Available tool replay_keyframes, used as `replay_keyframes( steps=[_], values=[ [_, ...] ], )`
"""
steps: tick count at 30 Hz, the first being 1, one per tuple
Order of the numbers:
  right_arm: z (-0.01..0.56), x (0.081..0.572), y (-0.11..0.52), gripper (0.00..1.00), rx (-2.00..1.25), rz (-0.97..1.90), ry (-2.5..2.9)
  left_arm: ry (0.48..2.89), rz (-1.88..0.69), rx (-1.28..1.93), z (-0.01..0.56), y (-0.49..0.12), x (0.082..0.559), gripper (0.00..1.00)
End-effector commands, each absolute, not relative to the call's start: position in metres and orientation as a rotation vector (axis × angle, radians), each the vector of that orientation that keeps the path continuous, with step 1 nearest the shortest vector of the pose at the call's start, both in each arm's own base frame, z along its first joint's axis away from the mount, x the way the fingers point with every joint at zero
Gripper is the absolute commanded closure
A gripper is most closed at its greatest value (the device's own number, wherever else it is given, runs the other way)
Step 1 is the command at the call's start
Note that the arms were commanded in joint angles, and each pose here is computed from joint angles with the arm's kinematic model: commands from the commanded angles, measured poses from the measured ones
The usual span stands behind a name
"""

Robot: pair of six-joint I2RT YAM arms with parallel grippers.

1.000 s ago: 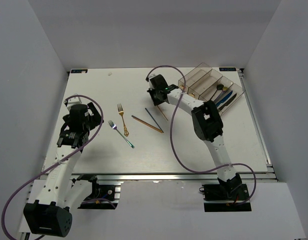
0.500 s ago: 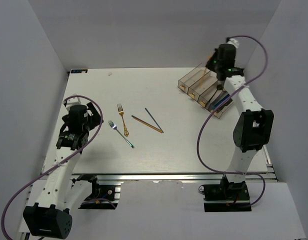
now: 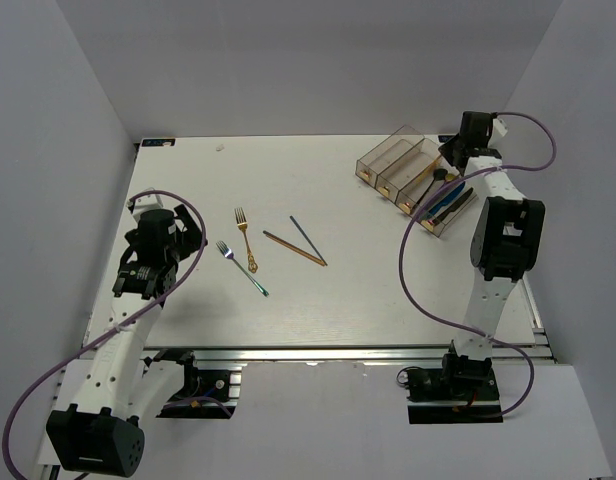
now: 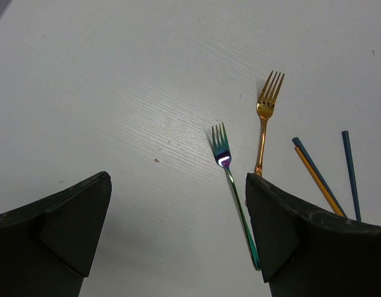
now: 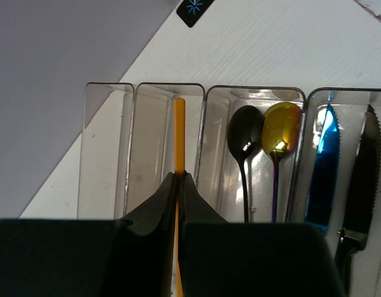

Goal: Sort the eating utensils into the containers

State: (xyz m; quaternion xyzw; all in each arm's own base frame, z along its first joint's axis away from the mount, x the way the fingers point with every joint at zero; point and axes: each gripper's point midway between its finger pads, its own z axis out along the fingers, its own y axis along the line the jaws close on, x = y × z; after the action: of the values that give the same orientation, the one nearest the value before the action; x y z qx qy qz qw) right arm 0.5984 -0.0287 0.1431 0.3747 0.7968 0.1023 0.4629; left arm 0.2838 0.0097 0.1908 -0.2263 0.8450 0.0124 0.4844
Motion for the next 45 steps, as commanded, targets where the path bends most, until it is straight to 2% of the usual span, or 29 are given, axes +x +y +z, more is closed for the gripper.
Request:
replay_keyframes(
  steps=[1,12,22,23,25,27,29,30,31,34,39,41,45],
  values=[
    [0.167,0.611,-0.022,1.0,0.922,0.334,1.856,2.053,0.015,-0.541,0.195,0.007,0.286,0.02],
    [0.124,0.63,0.006,1.0,0.933,0.411,1.916,2.053,0.005,-0.535,0.196,0.006,0.285,0.02],
    [0.115,0.645,0.021,1.0,0.914,0.449,1.931,2.06,0.003,-0.531,0.194,0.005,0.285,0.02],
    [0.115,0.645,0.022,0.97,0.913,0.455,1.932,2.057,0.0,-0.53,0.195,0.004,0.286,0.02],
    [0.116,0.644,0.021,0.81,0.908,0.453,1.932,2.061,-0.002,-0.528,0.195,0.004,0.286,0.02],
    [0.123,0.646,0.021,0.81,0.896,0.451,1.92,2.057,-0.004,-0.528,0.196,0.004,0.286,0.02],
    [0.127,0.646,0.021,0.71,0.891,0.446,1.926,2.06,-0.002,-0.528,0.195,0.004,0.286,0.02],
    [0.135,0.648,0.02,0.66,0.885,0.445,1.915,2.06,-0.003,-0.529,0.195,0.004,0.286,0.02],
    [0.137,0.648,0.02,0.52,0.886,0.444,1.915,2.06,-0.002,-0.528,0.195,0.004,0.286,0.02],
    [0.157,0.645,0.023,0.39,0.852,0.448,1.892,2.06,-0.002,-0.528,0.194,0.004,0.286,0.02],
    [0.2,0.623,0.095,0.38,0.514,0.498,1.95,2.055,0.001,-0.531,0.196,0.005,0.286,0.02],
    [0.215,0.604,0.143,0.38,0.33,0.516,1.983,2.054,0.005,-0.534,0.196,0.006,0.285,0.02],
    [0.209,0.548,0.225,0.37,-0.067,0.372,2.07,2.048,0.019,-0.546,0.196,0.008,0.285,0.02]
  ],
)
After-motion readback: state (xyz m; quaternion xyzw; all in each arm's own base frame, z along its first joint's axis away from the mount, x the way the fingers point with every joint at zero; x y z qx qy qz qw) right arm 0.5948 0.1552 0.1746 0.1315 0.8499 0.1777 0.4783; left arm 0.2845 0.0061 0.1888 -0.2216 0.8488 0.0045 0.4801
